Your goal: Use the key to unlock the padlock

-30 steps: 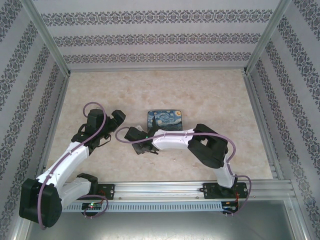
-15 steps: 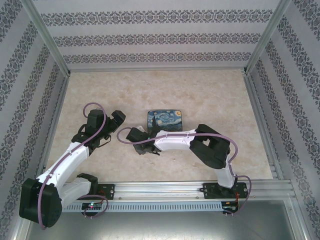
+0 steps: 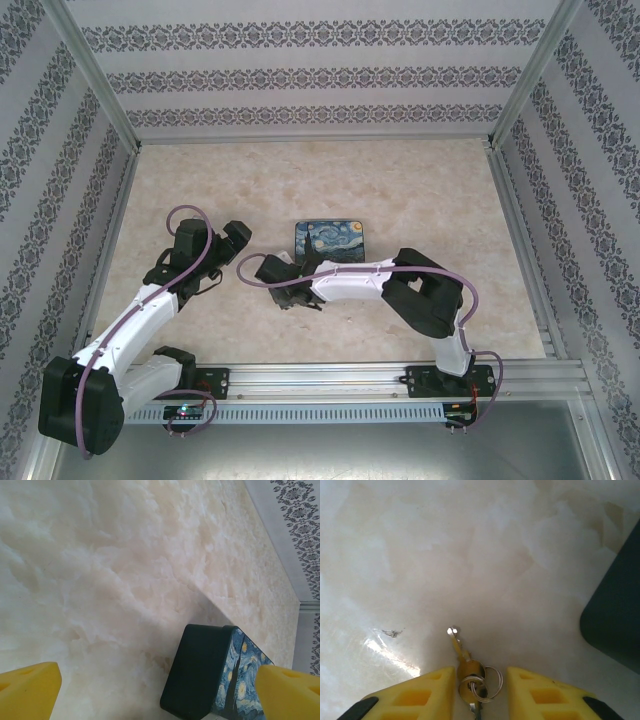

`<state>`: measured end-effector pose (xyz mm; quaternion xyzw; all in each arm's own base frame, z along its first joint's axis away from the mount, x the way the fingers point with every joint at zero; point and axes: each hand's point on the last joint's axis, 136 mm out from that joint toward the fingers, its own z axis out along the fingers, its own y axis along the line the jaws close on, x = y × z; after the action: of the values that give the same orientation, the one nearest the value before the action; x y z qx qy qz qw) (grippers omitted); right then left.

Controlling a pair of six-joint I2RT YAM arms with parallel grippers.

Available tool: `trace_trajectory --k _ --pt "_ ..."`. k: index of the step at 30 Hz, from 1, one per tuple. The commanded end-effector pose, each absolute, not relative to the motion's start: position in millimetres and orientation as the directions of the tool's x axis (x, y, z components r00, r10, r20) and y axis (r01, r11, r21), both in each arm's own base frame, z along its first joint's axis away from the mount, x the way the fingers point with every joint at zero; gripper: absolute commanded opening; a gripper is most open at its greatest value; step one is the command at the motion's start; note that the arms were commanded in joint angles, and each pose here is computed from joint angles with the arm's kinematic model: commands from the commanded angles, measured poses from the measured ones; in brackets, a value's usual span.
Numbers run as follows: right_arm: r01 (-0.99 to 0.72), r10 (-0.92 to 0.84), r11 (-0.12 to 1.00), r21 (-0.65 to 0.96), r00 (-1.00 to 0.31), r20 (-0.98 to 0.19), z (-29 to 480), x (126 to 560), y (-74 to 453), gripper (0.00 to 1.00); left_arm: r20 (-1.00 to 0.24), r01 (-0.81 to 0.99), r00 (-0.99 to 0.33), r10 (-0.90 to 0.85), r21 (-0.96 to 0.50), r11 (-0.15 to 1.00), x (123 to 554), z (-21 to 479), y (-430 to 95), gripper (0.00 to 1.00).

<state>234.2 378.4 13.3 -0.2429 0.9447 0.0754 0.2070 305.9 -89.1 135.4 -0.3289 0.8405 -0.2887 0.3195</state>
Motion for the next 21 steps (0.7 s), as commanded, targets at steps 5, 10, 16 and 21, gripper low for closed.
trace_trajectory --k 5,10,16,21 --pt "-0.478 -0.429 0.876 0.064 -0.833 -0.349 -12 225 356 0.08 -0.347 -0.345 -0.574 -0.742 -0.719 0.603 309 139 -90 0.99" --pt "-0.488 -0.408 0.862 0.136 -0.828 -0.386 14 226 357 0.0 -0.342 -0.342 -0.582 -0.737 -0.72 0.604 308 137 -91 0.99" --pt "-0.49 -0.35 0.833 0.258 -0.827 -0.439 54 225 358 0.0 -0.348 -0.314 -0.603 -0.718 -0.724 0.615 308 142 -96 0.99" --pt "-0.496 -0.281 0.763 0.415 -0.832 -0.478 91 223 357 0.0 -0.34 -0.232 -0.649 -0.681 -0.764 0.602 309 154 -112 0.99"
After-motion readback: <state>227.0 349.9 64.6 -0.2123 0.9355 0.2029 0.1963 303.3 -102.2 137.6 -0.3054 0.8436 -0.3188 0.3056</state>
